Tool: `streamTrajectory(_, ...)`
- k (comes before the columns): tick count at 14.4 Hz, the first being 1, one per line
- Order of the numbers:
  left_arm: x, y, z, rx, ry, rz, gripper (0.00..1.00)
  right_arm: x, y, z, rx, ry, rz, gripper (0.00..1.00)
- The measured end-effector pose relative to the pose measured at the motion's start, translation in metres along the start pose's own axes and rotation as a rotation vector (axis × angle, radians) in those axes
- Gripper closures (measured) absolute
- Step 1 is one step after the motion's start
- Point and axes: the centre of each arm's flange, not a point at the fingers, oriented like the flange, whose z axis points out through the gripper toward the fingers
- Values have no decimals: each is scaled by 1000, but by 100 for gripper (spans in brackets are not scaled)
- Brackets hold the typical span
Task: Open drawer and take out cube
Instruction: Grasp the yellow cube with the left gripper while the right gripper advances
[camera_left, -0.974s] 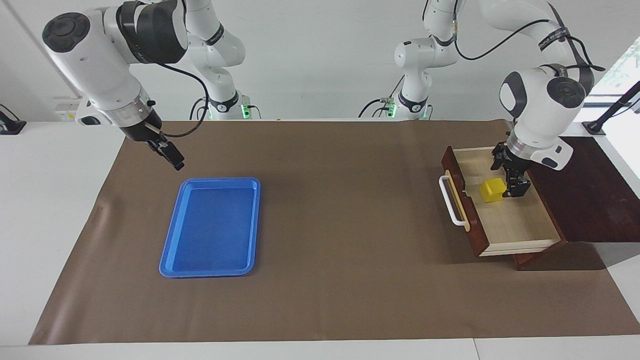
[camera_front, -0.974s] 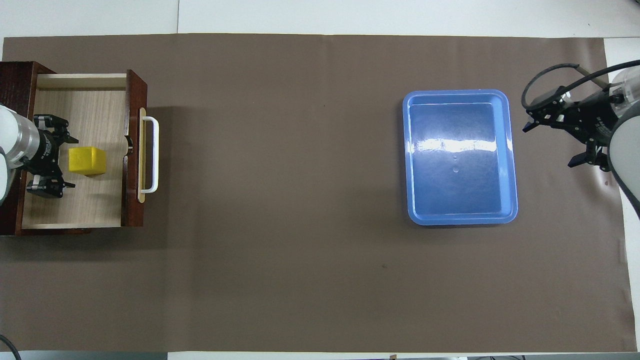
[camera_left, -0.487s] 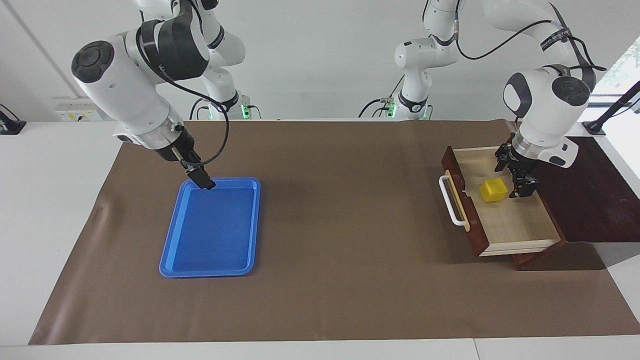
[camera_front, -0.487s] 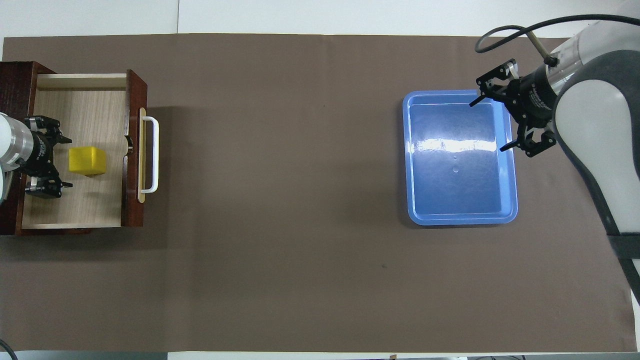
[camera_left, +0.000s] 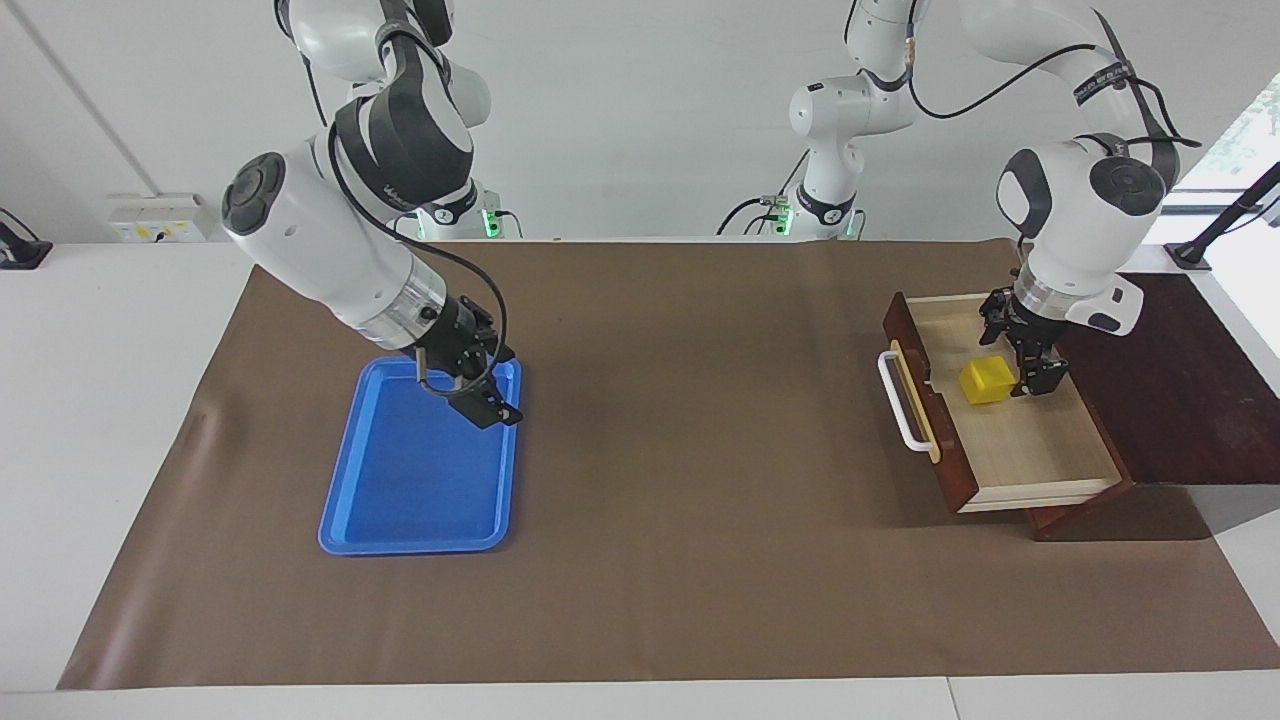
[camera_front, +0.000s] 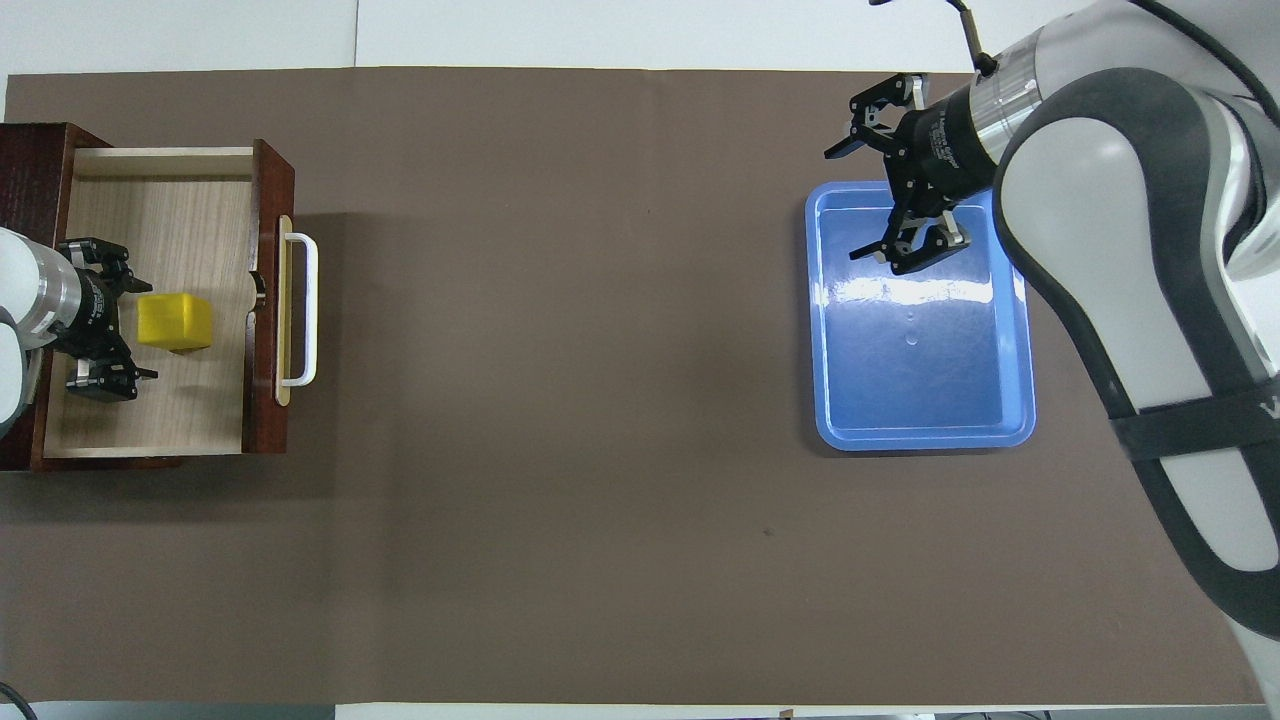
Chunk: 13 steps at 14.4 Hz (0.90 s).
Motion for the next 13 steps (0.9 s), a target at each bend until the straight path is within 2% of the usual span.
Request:
streamTrajectory(2, 0, 0, -1, -1, 0, -10, 19, 2, -5, 25, -34, -56, 47, 0)
streamTrajectory(4, 0, 0, -1, -4, 0, -13, 44, -11, -5, 63, -92, -58, 59, 0)
streamTrajectory(7, 0, -1, -2, -6, 0, -12, 44, -47, 5, 118, -160, -5, -2, 0)
streamTrajectory(9, -2, 0, -3, -12, -1, -9, 44, -63, 5, 132, -135, 11, -27, 0)
streamTrajectory(11, -2, 1, -6, -22, -2, -8, 44, -61, -1, 126, -92, 4, -22, 0)
streamTrajectory(13, -3, 4, -12, -33, -2, 10, 44, -57, -10, 115, -55, -58, 13, 0)
